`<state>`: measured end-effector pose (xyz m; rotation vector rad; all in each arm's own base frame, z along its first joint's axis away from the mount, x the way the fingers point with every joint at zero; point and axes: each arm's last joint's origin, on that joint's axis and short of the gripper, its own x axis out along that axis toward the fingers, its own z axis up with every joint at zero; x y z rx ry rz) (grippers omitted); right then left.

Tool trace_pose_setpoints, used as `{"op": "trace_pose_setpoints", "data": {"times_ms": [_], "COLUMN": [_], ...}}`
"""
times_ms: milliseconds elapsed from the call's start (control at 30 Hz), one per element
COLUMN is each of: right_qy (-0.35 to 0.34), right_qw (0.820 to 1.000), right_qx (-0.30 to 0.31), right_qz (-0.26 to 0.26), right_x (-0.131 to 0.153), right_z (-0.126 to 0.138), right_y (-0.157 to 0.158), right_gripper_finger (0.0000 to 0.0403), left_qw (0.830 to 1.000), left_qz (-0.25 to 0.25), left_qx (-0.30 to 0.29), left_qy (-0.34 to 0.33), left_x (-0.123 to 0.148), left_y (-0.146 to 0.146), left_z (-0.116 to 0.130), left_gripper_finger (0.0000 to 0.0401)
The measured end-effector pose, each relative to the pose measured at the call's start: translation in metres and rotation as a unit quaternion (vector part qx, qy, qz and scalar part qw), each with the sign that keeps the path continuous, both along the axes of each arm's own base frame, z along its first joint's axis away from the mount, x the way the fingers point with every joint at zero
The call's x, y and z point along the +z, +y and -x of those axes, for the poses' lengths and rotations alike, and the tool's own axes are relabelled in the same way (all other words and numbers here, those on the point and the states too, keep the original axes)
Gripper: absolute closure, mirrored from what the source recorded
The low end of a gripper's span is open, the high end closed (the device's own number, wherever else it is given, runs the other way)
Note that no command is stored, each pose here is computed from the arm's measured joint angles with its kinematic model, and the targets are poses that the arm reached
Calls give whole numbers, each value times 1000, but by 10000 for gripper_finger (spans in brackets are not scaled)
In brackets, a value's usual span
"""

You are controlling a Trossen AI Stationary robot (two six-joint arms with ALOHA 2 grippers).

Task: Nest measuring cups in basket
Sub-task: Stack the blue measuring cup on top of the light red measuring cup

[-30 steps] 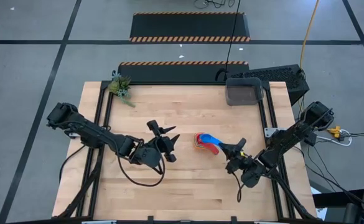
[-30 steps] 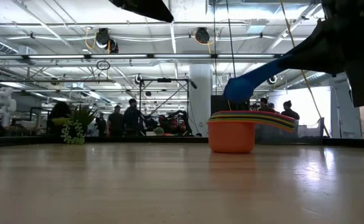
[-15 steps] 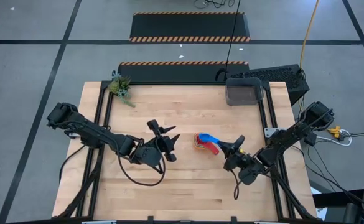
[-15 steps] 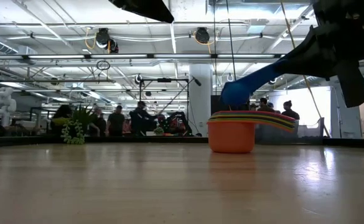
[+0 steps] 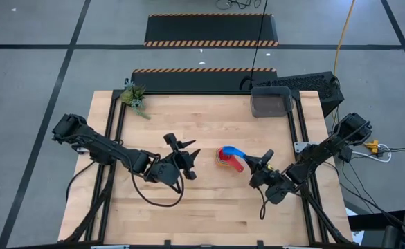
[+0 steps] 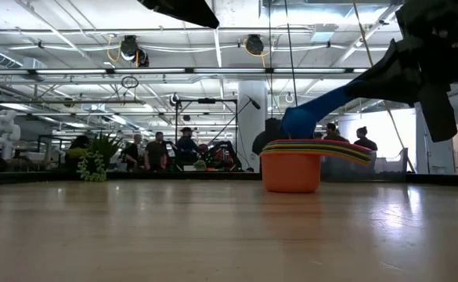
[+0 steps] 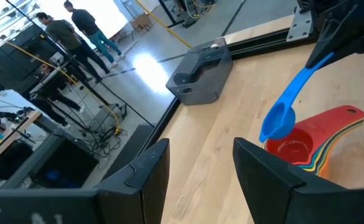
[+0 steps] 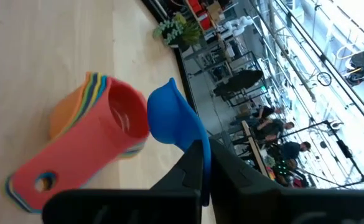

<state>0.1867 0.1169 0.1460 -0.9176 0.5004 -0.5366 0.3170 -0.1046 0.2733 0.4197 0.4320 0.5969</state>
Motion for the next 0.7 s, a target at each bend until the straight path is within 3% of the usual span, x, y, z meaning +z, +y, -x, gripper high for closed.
{"op": "trace_pose_setpoints", "data": {"times_ms": [500,700], "right_qy": [17,23], "right_qw": [999,999], "right_qx": [26,35], "right_qz": [-18,-22], "right_x": [-4,-5], "right_z": [0,-1], "right_y": [-3,-2], "right_gripper_finger": [402,376], "left_qw": [1000,1000], "left_qz": [-3,-1], "left_qx": [0,5], "left_qy": [2,1], "left_x": [0,0], "left_y": [0,3], "left_z": [0,-1], "left_gripper_finger": [222,222]}}
